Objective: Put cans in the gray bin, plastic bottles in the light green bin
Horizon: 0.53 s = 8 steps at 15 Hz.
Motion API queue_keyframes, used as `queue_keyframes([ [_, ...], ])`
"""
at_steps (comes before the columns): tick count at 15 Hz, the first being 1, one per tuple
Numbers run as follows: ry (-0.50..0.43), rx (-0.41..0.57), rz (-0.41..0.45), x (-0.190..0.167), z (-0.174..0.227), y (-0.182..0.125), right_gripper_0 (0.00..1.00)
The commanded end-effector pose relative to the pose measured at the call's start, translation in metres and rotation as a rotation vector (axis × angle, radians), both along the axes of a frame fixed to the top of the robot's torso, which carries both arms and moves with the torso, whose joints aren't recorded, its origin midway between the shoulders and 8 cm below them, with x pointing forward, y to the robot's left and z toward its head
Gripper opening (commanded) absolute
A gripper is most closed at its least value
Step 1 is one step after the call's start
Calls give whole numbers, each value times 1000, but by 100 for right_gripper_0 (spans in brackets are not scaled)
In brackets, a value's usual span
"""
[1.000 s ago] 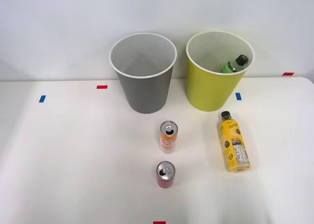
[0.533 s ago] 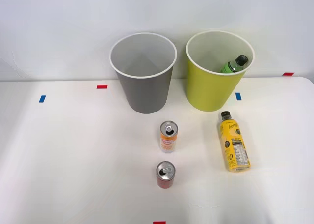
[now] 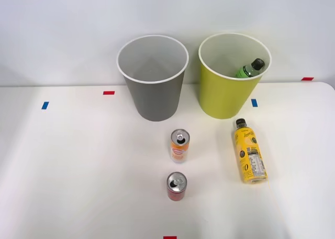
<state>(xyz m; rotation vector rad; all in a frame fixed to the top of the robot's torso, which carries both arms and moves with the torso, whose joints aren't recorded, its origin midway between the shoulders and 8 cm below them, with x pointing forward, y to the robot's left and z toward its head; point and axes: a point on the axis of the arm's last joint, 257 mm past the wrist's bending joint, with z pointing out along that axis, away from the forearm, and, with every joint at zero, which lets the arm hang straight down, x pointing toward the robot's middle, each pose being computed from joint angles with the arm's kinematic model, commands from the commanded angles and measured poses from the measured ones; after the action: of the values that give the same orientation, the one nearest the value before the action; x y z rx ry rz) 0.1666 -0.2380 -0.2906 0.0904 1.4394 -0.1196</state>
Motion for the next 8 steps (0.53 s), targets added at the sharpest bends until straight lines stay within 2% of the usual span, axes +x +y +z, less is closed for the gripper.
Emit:
queue_keyframes([
  [1, 0, 0, 0, 0, 0, 0, 100],
  [8, 0, 0, 0, 0, 0, 0, 100],
])
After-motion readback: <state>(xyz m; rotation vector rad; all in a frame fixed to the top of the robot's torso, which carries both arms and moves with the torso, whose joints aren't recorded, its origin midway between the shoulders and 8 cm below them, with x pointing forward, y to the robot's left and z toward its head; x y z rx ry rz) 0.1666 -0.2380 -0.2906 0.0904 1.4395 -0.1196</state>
